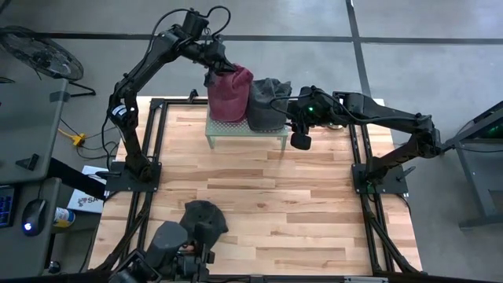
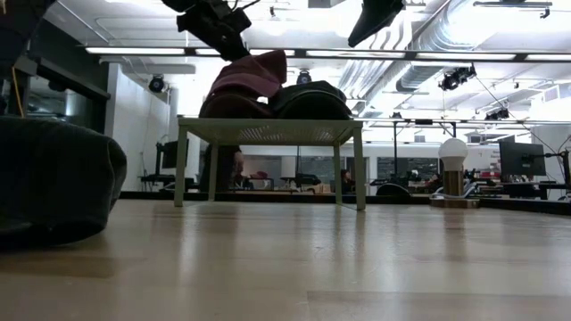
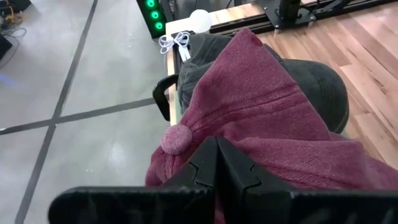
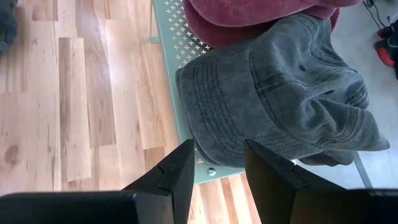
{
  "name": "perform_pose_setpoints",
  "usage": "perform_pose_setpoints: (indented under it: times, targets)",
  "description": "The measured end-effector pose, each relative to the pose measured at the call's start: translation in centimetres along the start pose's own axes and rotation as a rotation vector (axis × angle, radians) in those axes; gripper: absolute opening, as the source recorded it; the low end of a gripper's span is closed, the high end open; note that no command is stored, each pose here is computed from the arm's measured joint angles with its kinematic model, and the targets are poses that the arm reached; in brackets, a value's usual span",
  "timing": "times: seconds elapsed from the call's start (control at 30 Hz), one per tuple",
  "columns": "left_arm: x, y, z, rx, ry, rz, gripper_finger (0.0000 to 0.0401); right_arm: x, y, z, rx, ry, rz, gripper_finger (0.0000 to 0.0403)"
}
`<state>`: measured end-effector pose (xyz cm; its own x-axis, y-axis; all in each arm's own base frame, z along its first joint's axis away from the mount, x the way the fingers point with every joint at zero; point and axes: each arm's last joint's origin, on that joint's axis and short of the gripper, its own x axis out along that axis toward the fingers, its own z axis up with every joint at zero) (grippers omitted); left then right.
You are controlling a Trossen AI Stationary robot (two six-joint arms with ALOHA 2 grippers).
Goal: Pick & Place hat
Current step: Stack the red caps on top of the red cap on the shelf, then stack the black caps on top of black cap on the shelf
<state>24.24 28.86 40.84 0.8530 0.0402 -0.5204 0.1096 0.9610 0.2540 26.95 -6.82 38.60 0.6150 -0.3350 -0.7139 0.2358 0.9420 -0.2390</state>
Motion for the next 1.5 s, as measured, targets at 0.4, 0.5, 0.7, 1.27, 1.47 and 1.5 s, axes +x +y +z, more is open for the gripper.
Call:
perform_pose_setpoints:
  times: [0.4,0.5,0.7,1.27,1.47,1.5]
  targets:
    - [0.5,0.2,-0.5,-0.017,0.021,-0.009,0.0,0.0,0.0,0.0,0.007,0.0,0.0,0.013]
    - [0.5,0.2,-0.4,-0.015,0.015,-0.01,0.0,0.0,0.0,0.0,0.007,0.0,0.0,0.013]
    - [0.5,0.3,-0.4,-0.013,0.008,-0.006,0.001,0.0,0.0,0.0,-0.001,0.001,-0.003,0.013]
    - [-3.2,-1.2,2.5,0.062,-0.047,0.106,0.0116,0.0,0.0,0.0,-0.002,0.0,0.0,0.013]
    - [-4.7,-2.1,3.5,0.046,-0.068,0.129,0.0117,0.0,0.0,0.0,-0.003,0.0,0.0,0.013]
    - [-4.8,-2.2,3.6,0.037,-0.071,0.128,0.0117,0.0,0.0,0.0,-0.002,0.001,0.0,0.013]
